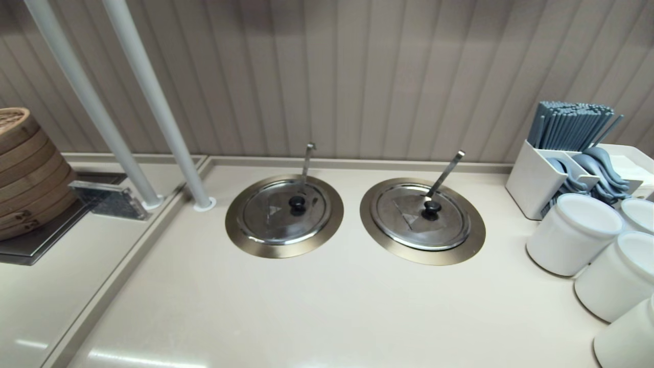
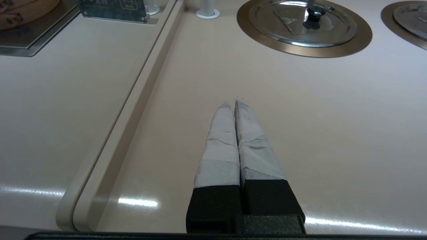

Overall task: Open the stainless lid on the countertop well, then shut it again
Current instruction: Open the lid

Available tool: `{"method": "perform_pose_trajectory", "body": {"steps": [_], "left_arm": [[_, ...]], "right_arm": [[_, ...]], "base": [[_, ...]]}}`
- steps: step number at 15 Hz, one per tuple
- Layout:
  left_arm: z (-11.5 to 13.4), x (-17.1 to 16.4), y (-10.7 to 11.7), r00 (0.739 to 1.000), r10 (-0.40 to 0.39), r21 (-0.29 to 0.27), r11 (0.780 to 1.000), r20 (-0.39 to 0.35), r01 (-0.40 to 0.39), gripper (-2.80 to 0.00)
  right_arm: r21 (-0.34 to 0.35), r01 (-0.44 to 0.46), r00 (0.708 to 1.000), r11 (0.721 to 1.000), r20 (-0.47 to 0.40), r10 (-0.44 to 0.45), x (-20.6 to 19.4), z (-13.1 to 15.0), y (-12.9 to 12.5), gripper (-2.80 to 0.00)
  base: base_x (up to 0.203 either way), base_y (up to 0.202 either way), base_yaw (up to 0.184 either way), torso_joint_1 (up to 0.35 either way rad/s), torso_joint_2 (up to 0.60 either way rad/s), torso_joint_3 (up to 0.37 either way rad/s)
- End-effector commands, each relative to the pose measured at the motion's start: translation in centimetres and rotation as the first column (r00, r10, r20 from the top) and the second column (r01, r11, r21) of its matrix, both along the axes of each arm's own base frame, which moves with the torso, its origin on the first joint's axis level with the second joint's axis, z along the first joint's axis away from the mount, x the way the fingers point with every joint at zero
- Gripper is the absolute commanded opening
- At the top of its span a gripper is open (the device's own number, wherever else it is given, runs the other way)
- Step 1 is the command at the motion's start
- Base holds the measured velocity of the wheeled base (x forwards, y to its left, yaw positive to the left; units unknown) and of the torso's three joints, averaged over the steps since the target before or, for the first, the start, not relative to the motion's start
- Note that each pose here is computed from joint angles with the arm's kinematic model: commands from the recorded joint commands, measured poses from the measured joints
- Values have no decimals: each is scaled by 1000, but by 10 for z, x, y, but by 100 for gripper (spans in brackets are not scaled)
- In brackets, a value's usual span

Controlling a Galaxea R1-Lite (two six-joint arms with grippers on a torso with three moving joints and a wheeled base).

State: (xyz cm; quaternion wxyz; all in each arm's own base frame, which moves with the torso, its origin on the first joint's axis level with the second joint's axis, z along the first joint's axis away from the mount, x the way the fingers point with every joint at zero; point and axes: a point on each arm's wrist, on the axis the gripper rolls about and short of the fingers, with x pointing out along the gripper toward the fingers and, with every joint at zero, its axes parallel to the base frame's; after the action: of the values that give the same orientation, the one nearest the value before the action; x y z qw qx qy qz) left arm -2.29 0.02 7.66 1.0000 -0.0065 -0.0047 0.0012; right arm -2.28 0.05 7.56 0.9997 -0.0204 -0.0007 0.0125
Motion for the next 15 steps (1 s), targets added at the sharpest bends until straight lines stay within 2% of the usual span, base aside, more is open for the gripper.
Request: {"method": "perform_pose_trajectory", "body": {"steps": [1, 7, 9, 10, 12, 13, 15], "left_arm": [[0, 0, 0, 1000, 1, -1, 1000, 0, -1, -280], [1, 0, 0, 1000, -1, 13, 1000, 0, 1, -280], [5, -1, 0, 1000, 3, 64, 998, 20, -4, -280], [16, -5, 0, 998, 10, 62, 998, 60, -14, -280], [57, -16, 1, 989, 30, 58, 998, 142, -38, -280], [82, -16, 1, 988, 34, 57, 997, 148, -43, -280], [133, 3, 1, 994, 36, 59, 997, 99, -42, -280]], "right_arm": [[-1, -1, 1000, 1000, 1, 1, 0, 0, 0, -280], [-1, -1, 1000, 1000, 1, 1, 0, 0, 0, -280], [-1, -1, 1000, 1000, 1, 1, 0, 0, 0, -280], [-1, -1, 1000, 1000, 1, 1, 0, 0, 0, -280], [-1, -1, 1000, 1000, 1, 1, 0, 0, 0, -280], [-1, -1, 1000, 1000, 1, 1, 0, 0, 0, -280], [-1, 1, 1000, 1000, 1, -1, 0, 0, 0, -280]], "base": [[0, 0, 0, 0, 0, 0], [0, 0, 0, 0, 0, 0], [0, 0, 0, 0, 0, 0], [0, 0, 0, 0, 0, 0], [0, 0, 0, 0, 0, 0], [0, 0, 0, 0, 0, 0], [0, 0, 0, 0, 0, 0]]}}
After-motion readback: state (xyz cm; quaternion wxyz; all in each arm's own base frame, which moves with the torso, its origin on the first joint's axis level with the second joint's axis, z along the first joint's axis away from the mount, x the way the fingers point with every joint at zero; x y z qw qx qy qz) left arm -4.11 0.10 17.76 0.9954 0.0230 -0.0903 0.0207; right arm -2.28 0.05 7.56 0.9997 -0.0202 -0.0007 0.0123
